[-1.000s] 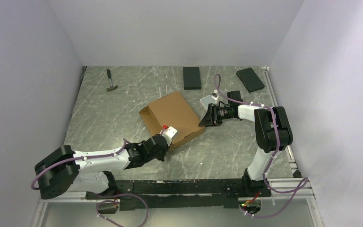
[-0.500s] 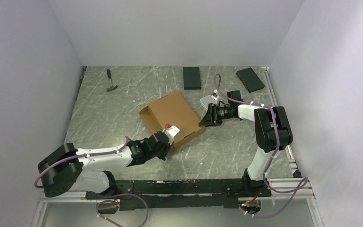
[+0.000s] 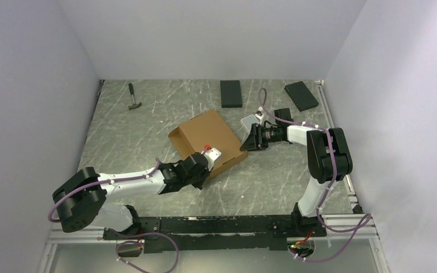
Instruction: Fold the paper box
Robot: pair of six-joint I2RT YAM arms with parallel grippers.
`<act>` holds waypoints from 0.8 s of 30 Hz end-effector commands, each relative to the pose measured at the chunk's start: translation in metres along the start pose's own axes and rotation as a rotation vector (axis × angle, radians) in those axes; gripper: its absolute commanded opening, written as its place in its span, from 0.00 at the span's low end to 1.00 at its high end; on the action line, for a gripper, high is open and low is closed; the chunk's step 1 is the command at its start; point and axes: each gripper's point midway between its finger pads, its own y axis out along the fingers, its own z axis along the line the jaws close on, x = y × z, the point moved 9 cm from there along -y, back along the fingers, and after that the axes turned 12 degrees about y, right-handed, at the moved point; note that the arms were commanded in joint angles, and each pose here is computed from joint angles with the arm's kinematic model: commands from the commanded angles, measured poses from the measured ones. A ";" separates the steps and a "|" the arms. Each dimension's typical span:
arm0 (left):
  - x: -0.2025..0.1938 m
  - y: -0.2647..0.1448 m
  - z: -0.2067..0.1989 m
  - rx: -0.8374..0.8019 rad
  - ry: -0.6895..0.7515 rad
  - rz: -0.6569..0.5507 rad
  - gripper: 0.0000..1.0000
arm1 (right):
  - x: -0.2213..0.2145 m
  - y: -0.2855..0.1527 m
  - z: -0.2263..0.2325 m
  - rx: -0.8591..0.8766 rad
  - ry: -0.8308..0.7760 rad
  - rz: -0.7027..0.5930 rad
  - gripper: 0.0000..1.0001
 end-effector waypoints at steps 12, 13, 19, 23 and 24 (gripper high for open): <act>0.030 -0.039 0.012 -0.014 -0.217 -0.237 0.42 | 0.004 0.004 -0.017 -0.118 -0.047 -0.019 0.47; 0.030 -0.044 0.012 -0.012 -0.237 -0.248 0.46 | 0.004 0.004 -0.017 -0.119 -0.048 -0.019 0.47; 0.006 -0.069 0.031 0.087 -0.546 -0.272 0.77 | 0.003 0.004 -0.018 -0.121 -0.046 -0.018 0.48; -0.016 -0.076 0.034 0.055 -0.812 -0.247 0.72 | 0.003 0.004 -0.018 -0.122 -0.044 -0.017 0.48; -0.024 -0.076 0.032 0.057 -0.883 -0.225 0.56 | 0.003 0.005 -0.019 -0.121 -0.042 -0.015 0.48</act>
